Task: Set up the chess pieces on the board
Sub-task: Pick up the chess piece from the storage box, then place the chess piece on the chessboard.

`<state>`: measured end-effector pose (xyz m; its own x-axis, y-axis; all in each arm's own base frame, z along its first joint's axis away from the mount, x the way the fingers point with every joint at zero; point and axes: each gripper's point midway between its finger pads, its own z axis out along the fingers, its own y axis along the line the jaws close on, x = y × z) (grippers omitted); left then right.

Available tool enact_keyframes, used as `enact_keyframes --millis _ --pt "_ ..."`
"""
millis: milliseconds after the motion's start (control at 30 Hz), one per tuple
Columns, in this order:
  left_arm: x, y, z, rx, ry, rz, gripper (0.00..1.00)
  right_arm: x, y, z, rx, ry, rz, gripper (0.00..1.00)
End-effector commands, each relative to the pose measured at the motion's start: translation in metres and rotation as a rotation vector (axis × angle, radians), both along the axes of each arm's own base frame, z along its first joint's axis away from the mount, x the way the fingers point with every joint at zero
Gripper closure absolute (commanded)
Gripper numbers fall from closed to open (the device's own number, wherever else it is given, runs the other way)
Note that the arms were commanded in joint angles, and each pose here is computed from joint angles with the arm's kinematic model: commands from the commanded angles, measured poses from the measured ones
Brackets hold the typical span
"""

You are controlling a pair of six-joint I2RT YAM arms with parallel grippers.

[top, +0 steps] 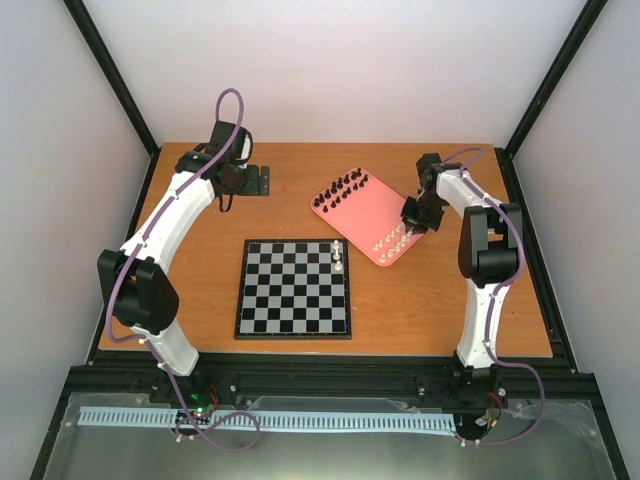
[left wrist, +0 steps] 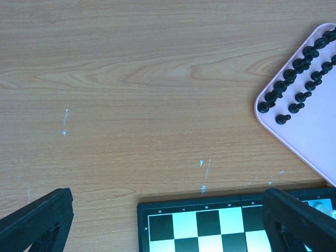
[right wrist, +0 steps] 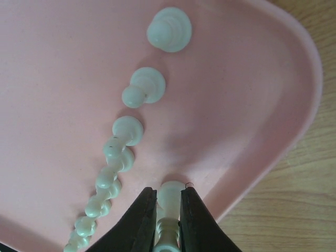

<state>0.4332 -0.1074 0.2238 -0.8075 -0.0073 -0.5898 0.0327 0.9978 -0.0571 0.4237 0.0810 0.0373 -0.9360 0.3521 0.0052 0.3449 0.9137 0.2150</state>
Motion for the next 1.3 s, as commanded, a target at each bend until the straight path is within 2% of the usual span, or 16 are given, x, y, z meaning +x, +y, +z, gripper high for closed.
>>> enact_keyframes --millis 0,167,467,767,1067,1267 --pt "-0.001 0.001 0.003 0.018 -0.002 -0.015 0.00 0.007 -0.004 -0.002 -0.008 -0.008 -0.011 0.89" --pt "0.000 0.001 0.004 0.020 -0.006 -0.012 0.00 0.010 -0.006 0.004 -0.022 -0.020 -0.007 0.97" --pt "0.000 0.001 0.011 0.018 -0.022 -0.013 0.00 0.021 -0.017 0.040 -0.091 -0.073 0.020 0.97" --pt "0.001 0.000 0.013 0.012 -0.026 -0.015 0.00 0.028 -0.009 0.107 -0.135 -0.171 0.129 0.97" --pt "-0.001 0.000 0.011 0.008 -0.020 -0.016 0.00 -0.043 0.104 0.143 -0.116 -0.179 0.393 0.97" --pt "-0.002 0.000 0.009 0.002 -0.019 -0.016 0.00 -0.094 0.144 0.127 -0.116 -0.141 0.497 0.97"
